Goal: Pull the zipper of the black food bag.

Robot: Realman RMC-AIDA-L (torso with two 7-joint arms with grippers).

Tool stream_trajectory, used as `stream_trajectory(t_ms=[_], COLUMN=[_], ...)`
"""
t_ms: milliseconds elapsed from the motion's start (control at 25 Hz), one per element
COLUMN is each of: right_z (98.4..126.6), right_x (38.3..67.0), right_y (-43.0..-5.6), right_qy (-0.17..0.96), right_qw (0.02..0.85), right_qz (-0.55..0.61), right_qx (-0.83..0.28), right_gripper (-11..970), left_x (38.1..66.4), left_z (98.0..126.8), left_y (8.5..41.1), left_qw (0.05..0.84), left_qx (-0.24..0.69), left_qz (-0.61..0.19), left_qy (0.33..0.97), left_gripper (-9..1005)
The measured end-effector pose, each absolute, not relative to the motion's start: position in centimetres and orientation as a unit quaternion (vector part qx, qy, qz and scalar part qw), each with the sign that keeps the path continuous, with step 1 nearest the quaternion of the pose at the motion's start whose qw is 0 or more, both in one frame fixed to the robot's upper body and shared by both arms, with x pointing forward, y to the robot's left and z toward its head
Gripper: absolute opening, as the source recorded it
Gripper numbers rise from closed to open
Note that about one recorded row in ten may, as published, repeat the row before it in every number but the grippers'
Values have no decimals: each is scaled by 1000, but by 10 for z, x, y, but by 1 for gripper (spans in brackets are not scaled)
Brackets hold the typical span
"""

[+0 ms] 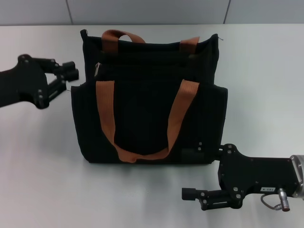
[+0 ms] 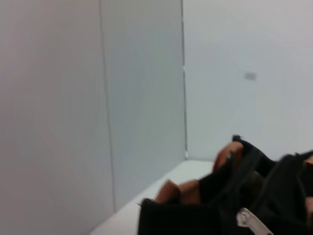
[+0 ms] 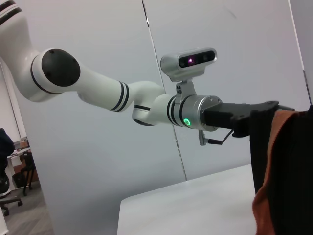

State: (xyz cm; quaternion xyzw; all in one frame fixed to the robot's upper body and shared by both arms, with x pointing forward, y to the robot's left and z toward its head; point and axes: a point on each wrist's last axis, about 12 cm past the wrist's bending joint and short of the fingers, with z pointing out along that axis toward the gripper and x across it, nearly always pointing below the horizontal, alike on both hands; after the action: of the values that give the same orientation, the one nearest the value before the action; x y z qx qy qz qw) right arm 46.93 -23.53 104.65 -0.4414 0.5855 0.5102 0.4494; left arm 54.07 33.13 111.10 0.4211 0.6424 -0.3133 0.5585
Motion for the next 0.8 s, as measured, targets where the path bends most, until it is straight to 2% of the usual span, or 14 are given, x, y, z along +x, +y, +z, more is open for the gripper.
stream_trajectory(t_ms=[40,360,600,760,800], right_z=[1046,1047,1048,1048,1048], right_x=[469,469,469,469,469], right_y=[-235,-235,-235,-235,-235], right_qy=[586,585,582,581,581], right_qw=[449,448,450,451,451], right_qz=[510,511,514,515,515], right_qx=[-442,-443,-442,-440,-440], right_gripper=[816,816,816,816,816], left_x=[541,552,563,567,567], left_z=[1111,1114,1114,1117,1117], left_y=[330,317,310,305,305], left_qw=[554,513,517,524,524], left_qx=[424,459,460,470,470], left_qz=[-316,-327,-305,-297,-297], left_qy=[643,648,654,645,645], left_gripper=[19,263,438,602,593])
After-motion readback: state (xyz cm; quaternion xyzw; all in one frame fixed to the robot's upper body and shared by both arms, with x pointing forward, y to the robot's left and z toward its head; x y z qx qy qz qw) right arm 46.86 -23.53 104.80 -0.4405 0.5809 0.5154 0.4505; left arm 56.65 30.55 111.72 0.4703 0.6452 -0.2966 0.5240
